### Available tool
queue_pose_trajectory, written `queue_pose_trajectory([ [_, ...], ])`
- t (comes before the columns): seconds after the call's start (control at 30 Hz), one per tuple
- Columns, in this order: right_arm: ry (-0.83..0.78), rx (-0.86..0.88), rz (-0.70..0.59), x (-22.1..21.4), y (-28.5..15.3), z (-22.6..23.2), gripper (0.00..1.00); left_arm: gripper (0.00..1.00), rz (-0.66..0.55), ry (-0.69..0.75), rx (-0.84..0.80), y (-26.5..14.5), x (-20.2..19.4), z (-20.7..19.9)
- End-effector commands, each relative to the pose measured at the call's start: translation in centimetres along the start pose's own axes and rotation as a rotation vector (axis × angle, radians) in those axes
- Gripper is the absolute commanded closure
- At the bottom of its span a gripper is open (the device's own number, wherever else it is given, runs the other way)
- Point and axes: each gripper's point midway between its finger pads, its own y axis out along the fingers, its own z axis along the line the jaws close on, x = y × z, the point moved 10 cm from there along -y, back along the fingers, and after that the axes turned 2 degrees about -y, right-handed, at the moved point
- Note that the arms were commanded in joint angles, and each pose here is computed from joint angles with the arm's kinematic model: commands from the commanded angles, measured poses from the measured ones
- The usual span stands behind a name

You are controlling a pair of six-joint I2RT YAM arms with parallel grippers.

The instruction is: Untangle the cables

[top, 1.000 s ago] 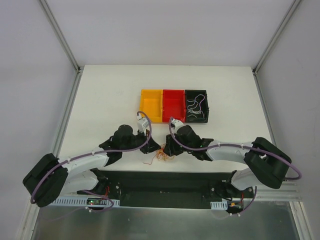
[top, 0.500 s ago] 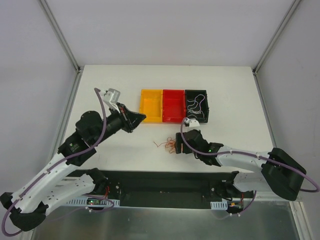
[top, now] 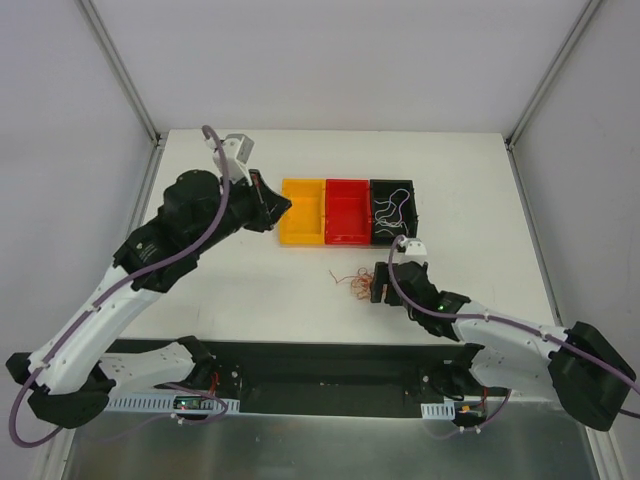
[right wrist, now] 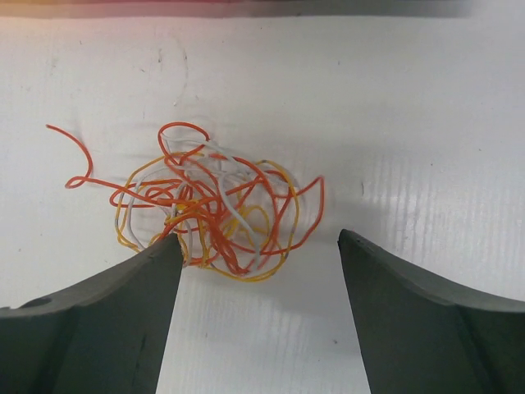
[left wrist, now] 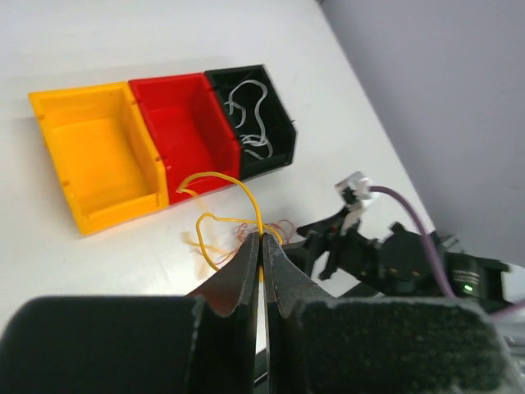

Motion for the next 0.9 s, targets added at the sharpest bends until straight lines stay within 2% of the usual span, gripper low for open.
queue_pose_trajectory([
  [0.0, 0.025, 0.015, -0.054, 0.0, -0.7, -0.8, 0.2, 1.0, 0.054, 0.003, 0.161, 2.9, -0.6, 1.1],
  [0.3, 0.096, 0.09, -0.199, 0.1, -2.5, -1.9, 0.18, 1.0, 0.168, 0.11, 0.438, 11.1, -2.6, 5.2],
  [0.53, 0.109, 0.123, -0.219, -0.1, -2.7, -1.9, 0.18, 1.0, 0.271, 0.167, 0.556, 17.0, -4.7, 8.5],
  [0.63, 0.108, 0.129, -0.211, -0.1, -2.6, -1.8, 0.17, 1.0, 0.293, 0.15, 0.568, 18.8, -4.9, 9.8],
  [0.73, 0.104, 0.133, -0.197, -0.2, -2.4, -1.7, 0.17, 1.0, 0.37, 0.129, 0.487, 20.1, -5.2, 10.5],
  [0.77, 0.1, 0.135, -0.191, -0.3, -2.4, -1.6, 0.17, 0.78, 0.377, 0.135, 0.485, 20.0, -5.3, 10.6],
  [0.8, 0.099, 0.138, -0.189, -0.3, -2.3, -1.6, 0.17, 0.52, 0.363, 0.135, 0.501, 19.3, -5.4, 10.7],
  [0.87, 0.093, 0.147, -0.181, -0.4, -2.2, -1.5, 0.16, 0.27, 0.308, 0.127, 0.516, 17.5, -5.7, 10.9],
])
